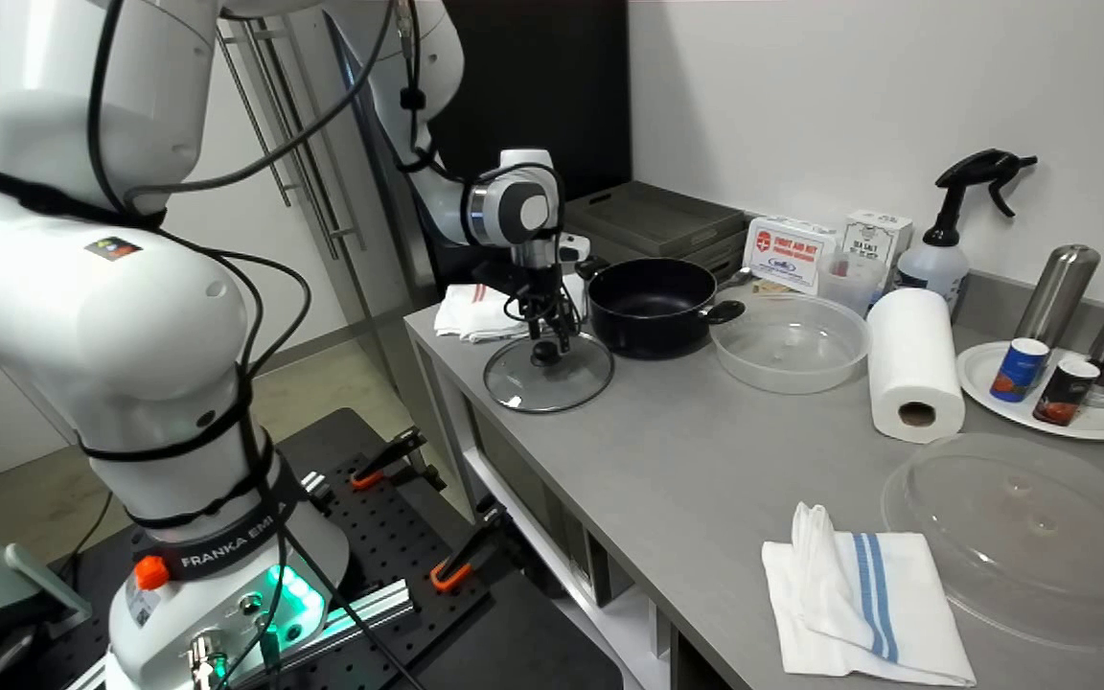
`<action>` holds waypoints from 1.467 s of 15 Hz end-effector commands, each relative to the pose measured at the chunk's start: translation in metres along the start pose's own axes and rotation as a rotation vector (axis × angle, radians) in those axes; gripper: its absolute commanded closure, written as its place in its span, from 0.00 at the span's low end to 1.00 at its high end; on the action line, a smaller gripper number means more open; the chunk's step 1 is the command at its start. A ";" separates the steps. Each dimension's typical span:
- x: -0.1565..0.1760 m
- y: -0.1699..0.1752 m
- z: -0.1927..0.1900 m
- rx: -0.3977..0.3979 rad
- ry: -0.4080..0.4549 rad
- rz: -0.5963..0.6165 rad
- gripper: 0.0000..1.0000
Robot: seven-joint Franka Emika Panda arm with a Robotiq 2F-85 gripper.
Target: Place the glass lid on the pot then remove it from the pot.
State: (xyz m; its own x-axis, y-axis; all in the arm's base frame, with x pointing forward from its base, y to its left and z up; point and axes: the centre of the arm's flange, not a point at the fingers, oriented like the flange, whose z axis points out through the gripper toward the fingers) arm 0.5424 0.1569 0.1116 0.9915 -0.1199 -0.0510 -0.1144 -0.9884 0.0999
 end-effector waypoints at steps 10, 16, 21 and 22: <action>-0.004 0.021 -0.095 0.029 0.079 0.037 0.00; 0.005 0.070 -0.157 0.066 0.093 0.123 0.00; 0.009 0.131 -0.191 0.096 0.086 0.236 0.00; 0.009 0.142 -0.195 0.108 0.089 0.262 0.00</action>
State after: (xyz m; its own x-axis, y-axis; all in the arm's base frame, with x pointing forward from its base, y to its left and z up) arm 0.5605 0.0582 0.2963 0.9477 -0.3136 0.0585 -0.3153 -0.9488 0.0215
